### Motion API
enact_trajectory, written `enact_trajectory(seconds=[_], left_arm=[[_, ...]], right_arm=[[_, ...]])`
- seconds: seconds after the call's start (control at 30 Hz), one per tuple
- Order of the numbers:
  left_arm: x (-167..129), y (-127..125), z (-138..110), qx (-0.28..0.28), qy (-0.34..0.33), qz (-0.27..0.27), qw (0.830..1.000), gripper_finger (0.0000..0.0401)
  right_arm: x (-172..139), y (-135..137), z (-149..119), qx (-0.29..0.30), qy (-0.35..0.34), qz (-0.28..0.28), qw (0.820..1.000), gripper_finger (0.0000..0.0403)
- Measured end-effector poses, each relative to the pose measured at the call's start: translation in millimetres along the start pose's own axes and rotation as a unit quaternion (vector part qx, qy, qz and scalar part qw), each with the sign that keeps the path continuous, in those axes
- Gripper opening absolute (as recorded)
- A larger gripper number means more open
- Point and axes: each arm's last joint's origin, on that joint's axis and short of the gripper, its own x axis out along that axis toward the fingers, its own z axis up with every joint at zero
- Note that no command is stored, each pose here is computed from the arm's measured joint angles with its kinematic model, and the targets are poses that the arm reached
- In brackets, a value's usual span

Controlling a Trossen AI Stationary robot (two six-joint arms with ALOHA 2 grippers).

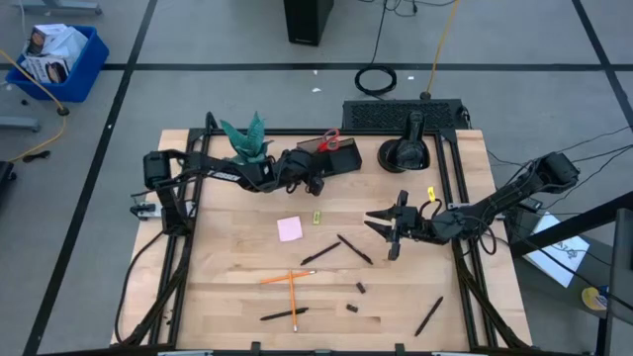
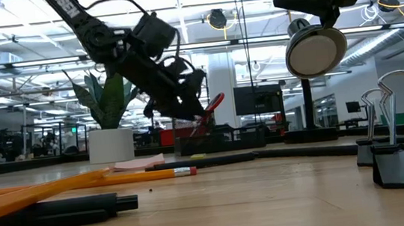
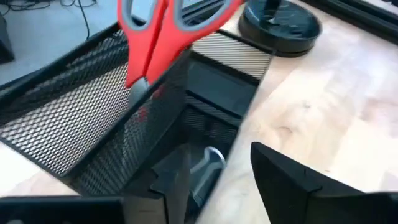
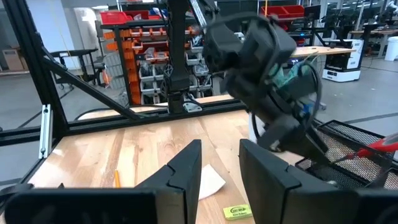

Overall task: Pick and place office supplies into organizer
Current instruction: Put the black binder clip into the black black mesh desk organizer

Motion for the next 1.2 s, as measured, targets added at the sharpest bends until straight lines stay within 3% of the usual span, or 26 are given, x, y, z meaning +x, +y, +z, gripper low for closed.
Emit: enact_trajectory(seconds=[0.27, 0.5, 0.67, 0.83, 1.0, 1.2], left_arm=[[-48, -14, 21, 0.03, 0.002, -0.021, 0.999, 0.0177], [-104, -42, 28, 0.062, -0.003, -0.081, 0.995, 0.0177], [-139, -73, 14, 0.109, 0.001, -0.123, 0.986, 0.0177], [-167, -105, -12, 0.153, -0.016, -0.129, 0.98, 0.0177], [-191, -123, -38, 0.157, -0.039, -0.112, 0.98, 0.0177], [-209, -131, -59, 0.149, -0.056, -0.102, 0.982, 0.0177]], right_arm=[[0, 0, -2, -0.004, 0.009, -0.001, 1.0, 0.01], [-1, 2, -8, -0.016, 0.037, 0.024, 0.999, 0.01], [-3, 3, -17, 0.03, 0.084, 0.054, 0.995, 0.01], [-16, 13, -32, 0.058, 0.156, 0.067, 0.984, 0.01], [-32, 36, -28, 0.106, 0.158, 0.119, 0.974, 0.01], [-42, 77, -11, 0.099, 0.143, 0.156, 0.972, 0.01]])
